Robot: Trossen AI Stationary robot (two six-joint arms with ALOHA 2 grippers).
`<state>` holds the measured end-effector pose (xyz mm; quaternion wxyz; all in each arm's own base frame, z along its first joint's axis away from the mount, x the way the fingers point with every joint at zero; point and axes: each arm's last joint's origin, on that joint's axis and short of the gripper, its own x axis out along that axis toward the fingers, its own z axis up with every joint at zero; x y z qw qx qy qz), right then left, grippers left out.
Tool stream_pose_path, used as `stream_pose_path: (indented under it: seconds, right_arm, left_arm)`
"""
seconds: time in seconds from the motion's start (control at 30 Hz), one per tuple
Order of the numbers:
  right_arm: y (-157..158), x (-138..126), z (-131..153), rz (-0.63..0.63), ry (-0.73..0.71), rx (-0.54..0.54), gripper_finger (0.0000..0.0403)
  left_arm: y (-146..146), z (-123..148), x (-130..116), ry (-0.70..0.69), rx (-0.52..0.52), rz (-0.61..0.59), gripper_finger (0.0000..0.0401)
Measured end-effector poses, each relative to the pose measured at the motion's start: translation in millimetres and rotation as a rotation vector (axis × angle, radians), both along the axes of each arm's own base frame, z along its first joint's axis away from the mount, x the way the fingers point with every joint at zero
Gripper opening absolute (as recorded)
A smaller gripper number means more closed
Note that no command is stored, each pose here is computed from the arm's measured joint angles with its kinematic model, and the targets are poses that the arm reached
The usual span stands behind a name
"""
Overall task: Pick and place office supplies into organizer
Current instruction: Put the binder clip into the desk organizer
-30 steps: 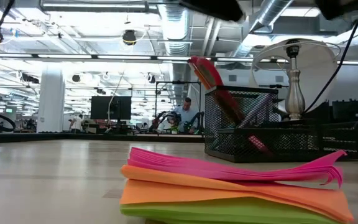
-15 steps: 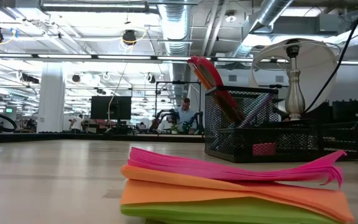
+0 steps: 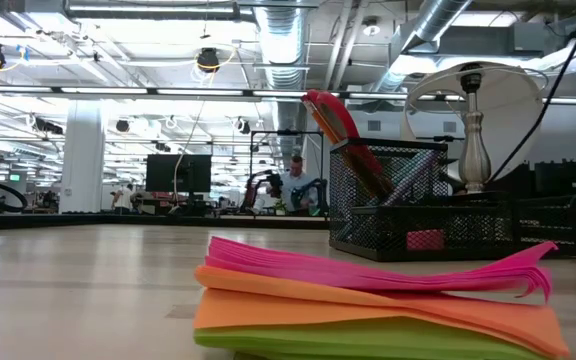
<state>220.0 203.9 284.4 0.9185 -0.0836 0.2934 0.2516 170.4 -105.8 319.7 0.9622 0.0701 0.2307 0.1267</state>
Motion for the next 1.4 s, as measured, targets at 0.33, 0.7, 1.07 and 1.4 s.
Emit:
stream_pose_path:
  seconds: [0.33,0.7,1.07,1.4]
  right_arm:
    - [-53,-30,-64,0.097,-0.47,0.158,0.0081]
    - [-83,-22,-148,-0.247,-0.375,0.538,0.0081]
    - [-61,15,-168,0.01,-0.219,0.335,0.0081]
    - [-45,32,-186,0.028,-0.106,0.26,0.0081]
  left_arm:
    - [1,-25,-1,0.03,-0.002,0.039,0.0126]
    - [2,-57,-4,0.059,-0.1,0.09,0.0126]
    - [2,-66,-4,0.035,-0.178,0.123,0.0126]
    - [2,-66,-4,0.029,-0.202,0.132,0.0126]
